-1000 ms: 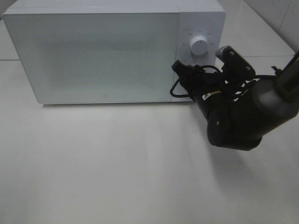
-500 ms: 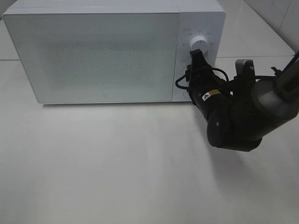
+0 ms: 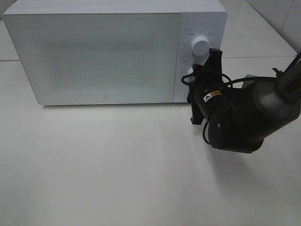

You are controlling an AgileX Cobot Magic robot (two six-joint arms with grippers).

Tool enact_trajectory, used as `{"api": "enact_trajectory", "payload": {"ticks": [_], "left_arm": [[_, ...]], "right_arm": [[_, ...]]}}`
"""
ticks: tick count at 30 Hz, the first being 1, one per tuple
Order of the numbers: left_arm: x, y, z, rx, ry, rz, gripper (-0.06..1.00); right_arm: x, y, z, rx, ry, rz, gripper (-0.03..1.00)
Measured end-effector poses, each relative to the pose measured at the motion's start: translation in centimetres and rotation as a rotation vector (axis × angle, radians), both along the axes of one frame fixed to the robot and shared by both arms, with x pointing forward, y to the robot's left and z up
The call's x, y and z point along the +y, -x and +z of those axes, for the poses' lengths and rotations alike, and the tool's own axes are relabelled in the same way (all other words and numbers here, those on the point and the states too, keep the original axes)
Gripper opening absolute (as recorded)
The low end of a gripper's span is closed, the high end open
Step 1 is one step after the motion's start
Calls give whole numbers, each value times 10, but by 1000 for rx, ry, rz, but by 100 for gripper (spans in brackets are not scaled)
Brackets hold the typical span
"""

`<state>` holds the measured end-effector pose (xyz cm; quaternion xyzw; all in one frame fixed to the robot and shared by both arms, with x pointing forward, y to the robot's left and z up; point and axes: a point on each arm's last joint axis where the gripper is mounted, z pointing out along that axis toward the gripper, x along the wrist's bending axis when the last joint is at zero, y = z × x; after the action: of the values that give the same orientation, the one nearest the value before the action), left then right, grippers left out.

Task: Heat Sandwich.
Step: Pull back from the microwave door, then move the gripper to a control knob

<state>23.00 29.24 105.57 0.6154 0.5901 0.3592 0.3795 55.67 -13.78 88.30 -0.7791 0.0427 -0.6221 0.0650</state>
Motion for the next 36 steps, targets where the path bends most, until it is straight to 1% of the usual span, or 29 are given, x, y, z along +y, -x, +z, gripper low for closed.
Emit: {"api": "enact_trajectory", "payload": {"ticks": [2, 3, 5, 7, 33, 36], "left_arm": [[0, 0, 0, 0, 0, 0, 97], [0, 0, 0, 0, 0, 0, 97], [0, 0, 0, 0, 0, 0, 97], [0, 0, 0, 0, 0, 0, 97], [0, 0, 0, 0, 0, 0, 97], [0, 0, 0, 0, 0, 0, 97]], "right_arm": [[0, 0, 0, 2, -48, -11, 44], [0, 0, 0, 2, -48, -11, 44], [0, 0, 0, 5, -97, -22, 44], [0, 0, 0, 5, -111, -25, 44], [0, 1, 0, 4, -104, -14, 44], [1, 1, 0, 3, -100, -12, 47]]}}
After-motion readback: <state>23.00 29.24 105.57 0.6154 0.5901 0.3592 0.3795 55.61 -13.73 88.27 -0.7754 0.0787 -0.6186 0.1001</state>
